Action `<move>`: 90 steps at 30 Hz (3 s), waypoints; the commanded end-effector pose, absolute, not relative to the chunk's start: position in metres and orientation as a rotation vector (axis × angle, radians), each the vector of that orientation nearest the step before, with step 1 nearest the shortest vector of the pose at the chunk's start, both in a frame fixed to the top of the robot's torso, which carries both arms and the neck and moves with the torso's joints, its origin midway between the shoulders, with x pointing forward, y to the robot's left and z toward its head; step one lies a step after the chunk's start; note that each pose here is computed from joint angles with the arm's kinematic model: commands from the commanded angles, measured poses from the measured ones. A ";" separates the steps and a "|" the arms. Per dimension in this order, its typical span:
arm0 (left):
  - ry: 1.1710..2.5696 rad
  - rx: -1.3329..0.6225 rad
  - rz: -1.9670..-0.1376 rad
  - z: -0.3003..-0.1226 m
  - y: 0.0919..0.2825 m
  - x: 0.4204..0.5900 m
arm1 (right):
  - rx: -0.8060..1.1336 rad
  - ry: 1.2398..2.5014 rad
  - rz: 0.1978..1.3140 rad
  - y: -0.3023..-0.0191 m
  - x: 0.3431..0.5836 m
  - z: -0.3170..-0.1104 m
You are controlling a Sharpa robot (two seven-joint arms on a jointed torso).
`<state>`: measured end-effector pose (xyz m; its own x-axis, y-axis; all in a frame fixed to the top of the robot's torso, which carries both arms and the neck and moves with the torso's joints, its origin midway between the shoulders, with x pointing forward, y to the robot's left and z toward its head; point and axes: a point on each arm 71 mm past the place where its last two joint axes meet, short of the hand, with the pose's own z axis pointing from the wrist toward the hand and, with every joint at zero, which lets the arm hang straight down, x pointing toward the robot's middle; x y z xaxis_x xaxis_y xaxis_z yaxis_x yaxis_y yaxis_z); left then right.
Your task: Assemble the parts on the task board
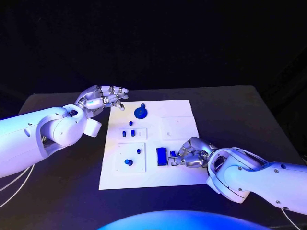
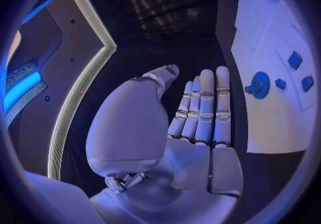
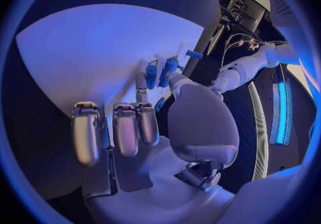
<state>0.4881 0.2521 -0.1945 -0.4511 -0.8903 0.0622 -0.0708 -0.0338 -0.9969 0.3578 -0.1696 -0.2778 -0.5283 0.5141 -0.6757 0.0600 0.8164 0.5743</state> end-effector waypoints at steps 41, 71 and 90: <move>1.586 -1.028 -1.566 -0.195 0.252 0.488 | 0.325 2.101 0.632 -0.176 0.353 -0.277; 1.593 -1.071 -1.591 -0.196 0.246 0.487 | 0.313 2.143 0.592 -0.176 0.362 -0.287; 1.543 -1.080 -1.570 -0.201 0.253 0.492 | 0.506 1.881 0.958 -0.196 0.389 -0.254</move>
